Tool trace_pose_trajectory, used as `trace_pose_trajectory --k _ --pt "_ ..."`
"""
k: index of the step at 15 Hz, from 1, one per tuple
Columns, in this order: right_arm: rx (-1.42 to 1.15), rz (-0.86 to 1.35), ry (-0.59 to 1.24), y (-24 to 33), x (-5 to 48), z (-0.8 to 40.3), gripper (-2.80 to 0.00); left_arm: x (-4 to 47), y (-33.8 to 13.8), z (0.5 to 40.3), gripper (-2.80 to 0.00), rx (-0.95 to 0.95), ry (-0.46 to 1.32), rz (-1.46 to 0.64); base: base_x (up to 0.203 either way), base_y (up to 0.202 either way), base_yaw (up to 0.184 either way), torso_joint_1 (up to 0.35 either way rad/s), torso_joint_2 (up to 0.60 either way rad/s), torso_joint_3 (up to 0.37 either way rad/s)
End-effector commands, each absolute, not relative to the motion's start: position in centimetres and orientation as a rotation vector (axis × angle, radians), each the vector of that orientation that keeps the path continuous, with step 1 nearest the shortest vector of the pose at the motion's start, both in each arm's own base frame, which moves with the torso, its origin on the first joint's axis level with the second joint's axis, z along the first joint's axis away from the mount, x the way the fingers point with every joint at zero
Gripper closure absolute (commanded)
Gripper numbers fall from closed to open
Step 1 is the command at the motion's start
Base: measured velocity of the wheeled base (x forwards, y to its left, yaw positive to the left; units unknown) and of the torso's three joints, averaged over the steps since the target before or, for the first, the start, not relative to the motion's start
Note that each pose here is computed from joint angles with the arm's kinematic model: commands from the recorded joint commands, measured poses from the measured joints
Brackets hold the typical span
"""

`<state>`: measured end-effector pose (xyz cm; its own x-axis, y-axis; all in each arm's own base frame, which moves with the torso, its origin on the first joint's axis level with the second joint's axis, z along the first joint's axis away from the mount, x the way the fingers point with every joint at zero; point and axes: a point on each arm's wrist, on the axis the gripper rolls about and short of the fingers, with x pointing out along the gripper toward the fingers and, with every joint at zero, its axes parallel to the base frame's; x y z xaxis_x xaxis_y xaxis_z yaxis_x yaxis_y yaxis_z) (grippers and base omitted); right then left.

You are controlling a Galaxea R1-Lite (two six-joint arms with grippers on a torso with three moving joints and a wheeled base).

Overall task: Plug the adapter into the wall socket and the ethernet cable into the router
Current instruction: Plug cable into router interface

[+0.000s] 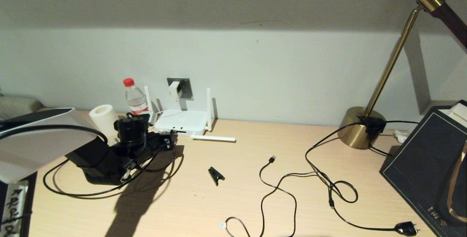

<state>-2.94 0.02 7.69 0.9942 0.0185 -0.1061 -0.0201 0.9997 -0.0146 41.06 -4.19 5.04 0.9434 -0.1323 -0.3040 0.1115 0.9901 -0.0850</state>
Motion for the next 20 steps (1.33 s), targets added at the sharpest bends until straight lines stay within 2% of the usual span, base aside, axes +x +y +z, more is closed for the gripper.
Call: trace_pose_trajectory --k 1,20 --pt "-0.016 0.021 0.107 0.02 -2.94 7.71 0.00 40.94 -4.18 5.02 0.00 -0.068 0.314 -0.125 0.000 0.000 0.000 0.000 0.00 0.000" --pt "-0.016 0.021 0.109 0.02 -2.93 7.68 0.00 41.06 -4.19 5.02 0.00 -0.068 0.310 -0.123 0.000 0.000 0.000 0.000 0.00 0.000"
